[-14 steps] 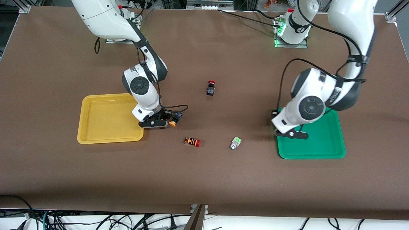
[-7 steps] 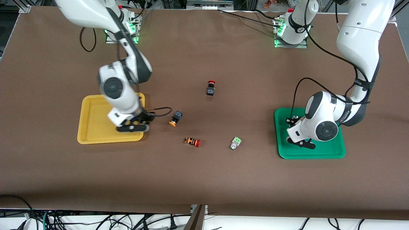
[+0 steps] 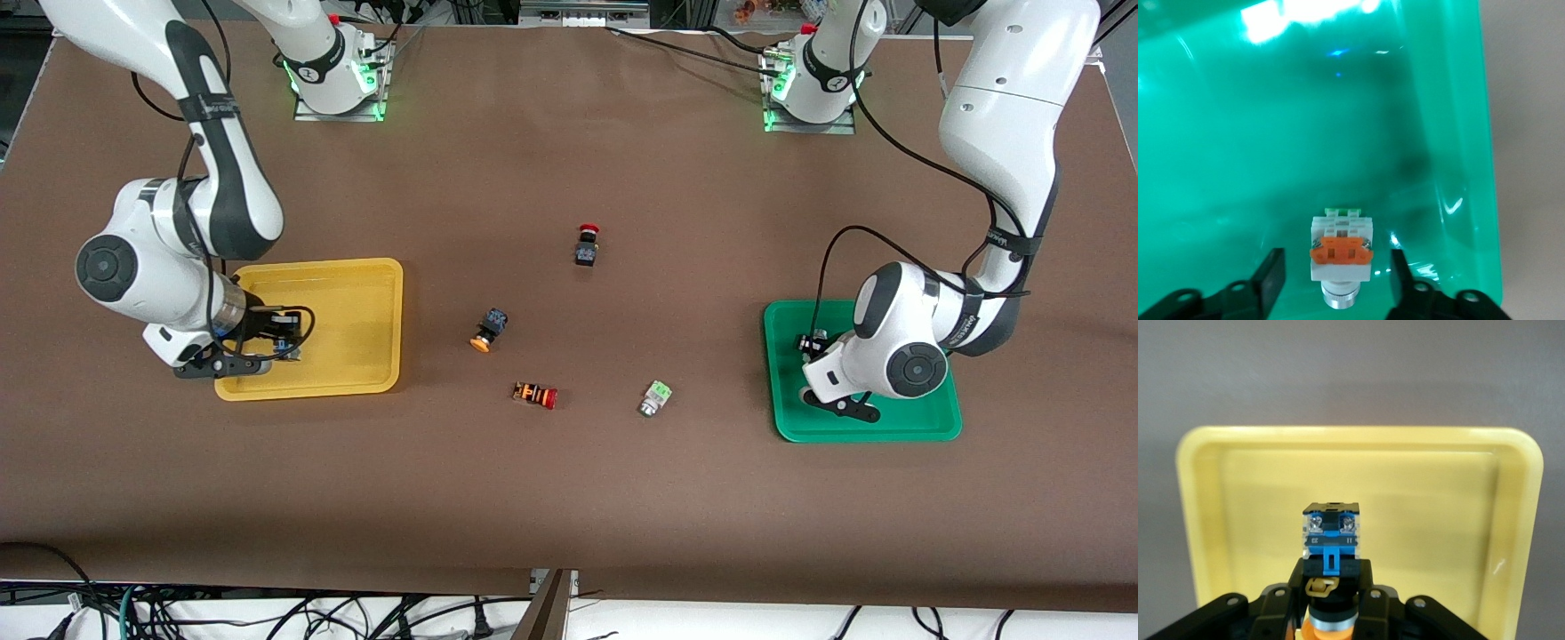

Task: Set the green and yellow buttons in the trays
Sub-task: 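Open both grippers and move them back toward the remaining buttons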

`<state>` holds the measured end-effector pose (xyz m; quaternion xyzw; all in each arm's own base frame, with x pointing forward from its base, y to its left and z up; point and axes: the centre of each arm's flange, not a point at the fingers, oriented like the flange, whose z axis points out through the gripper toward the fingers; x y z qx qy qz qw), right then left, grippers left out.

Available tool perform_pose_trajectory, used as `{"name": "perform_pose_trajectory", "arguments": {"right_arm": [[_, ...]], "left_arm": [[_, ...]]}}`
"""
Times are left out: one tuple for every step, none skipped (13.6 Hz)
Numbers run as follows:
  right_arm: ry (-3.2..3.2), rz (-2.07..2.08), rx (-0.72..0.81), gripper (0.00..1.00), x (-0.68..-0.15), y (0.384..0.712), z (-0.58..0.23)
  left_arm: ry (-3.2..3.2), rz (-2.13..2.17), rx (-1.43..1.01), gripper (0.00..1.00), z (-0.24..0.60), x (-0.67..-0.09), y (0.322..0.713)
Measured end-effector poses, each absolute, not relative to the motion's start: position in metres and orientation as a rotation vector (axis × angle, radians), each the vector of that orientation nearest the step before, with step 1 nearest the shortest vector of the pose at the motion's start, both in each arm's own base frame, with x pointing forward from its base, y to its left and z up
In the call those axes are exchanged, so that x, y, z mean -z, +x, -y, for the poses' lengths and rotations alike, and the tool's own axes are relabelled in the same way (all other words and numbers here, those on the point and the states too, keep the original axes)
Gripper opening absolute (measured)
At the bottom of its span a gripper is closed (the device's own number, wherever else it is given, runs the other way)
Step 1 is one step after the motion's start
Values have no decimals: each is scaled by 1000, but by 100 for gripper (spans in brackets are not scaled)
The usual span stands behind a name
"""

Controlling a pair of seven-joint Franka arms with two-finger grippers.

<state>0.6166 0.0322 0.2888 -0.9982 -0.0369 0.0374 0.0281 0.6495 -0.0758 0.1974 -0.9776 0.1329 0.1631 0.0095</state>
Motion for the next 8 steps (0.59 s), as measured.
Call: {"name": "perform_pose_trajectory", "arguments": {"right_arm": [[-3077,116,-99,32,-279,615,-21],[-3080,114,-86,32,-269,612,-11],[-3084,110,-81,32,-258,609,-4],[-3088,104,-76,32,-249,607,1],[-3091,97,-80,32,-240,604,5],[-3092,88,-90,37,-234,602,8],[-3092,80,-101,47,-231,601,11],[-3092,75,-108,58,-229,599,13]], "left_arm": [[-3061,-424,-466,88,81,-211,656],[-3071,-440,-411,96,90,-230,666],[-3079,-465,-364,100,104,-253,674],[-3084,-499,-314,100,122,-276,682],[-3084,-545,-263,100,146,-295,687],[-3079,-597,-218,100,172,-308,689],[-3076,-647,-189,100,198,-314,688],[-3080,-700,-178,100,223,-314,686]]}}
